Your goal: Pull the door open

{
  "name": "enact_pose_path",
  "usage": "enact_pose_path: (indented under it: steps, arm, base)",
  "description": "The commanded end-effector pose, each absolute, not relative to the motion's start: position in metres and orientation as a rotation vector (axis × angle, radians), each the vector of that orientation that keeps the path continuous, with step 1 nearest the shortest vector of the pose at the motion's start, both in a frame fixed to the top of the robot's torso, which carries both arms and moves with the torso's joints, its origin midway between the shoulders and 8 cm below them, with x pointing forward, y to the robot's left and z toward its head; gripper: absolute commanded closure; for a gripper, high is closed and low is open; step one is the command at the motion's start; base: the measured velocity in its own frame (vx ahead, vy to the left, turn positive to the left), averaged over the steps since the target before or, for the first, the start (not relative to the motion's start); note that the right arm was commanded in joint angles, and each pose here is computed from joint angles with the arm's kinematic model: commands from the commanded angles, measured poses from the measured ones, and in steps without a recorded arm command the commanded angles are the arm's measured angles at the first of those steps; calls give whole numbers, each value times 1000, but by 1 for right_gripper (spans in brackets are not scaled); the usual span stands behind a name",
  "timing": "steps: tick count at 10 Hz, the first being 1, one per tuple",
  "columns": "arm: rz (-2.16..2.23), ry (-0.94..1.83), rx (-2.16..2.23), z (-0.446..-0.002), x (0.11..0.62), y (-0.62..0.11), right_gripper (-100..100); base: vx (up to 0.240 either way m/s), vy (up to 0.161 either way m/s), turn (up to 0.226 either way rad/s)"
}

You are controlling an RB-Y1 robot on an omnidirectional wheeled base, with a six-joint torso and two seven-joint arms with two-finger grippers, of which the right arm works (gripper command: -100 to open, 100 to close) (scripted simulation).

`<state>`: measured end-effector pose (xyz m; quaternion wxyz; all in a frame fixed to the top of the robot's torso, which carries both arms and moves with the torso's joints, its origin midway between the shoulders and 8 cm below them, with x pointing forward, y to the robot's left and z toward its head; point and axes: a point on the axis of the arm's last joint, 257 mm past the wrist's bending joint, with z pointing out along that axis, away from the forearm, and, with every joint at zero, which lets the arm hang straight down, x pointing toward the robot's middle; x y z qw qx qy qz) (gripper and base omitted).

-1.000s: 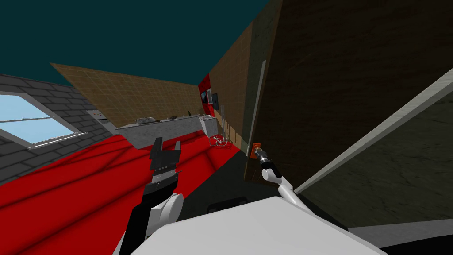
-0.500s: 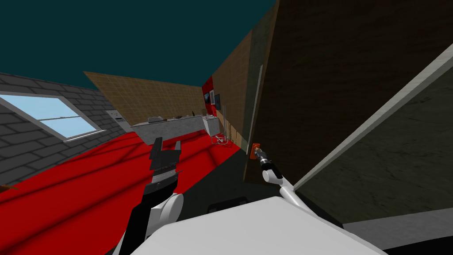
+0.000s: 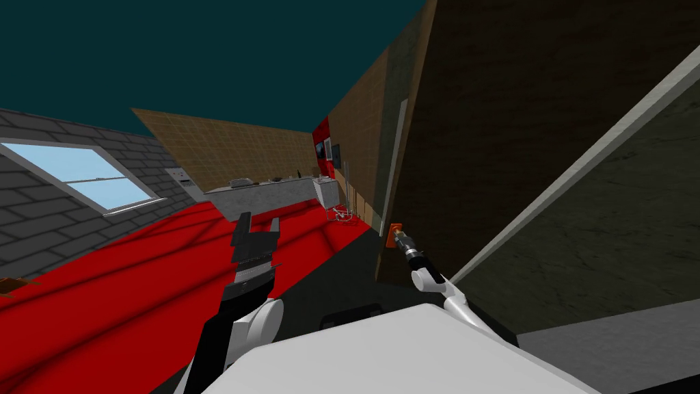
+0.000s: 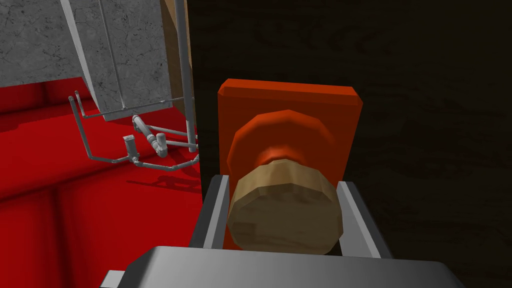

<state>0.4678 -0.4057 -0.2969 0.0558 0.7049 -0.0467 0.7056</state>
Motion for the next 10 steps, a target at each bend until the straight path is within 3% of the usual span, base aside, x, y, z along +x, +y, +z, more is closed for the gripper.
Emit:
enact_pose_path:
  steps: [1, 6, 10]
  arm:
    - [2162, -111, 2146, -295, 459, -402, 100]
    - [2210, -24, 2206, -296, 432, -383, 100]
    - [2221, 42, 2215, -299, 407, -384, 100]
  base:
    - [-97, -29, -2]
    - [-100, -31, -4]
    - [-19, -1, -35]
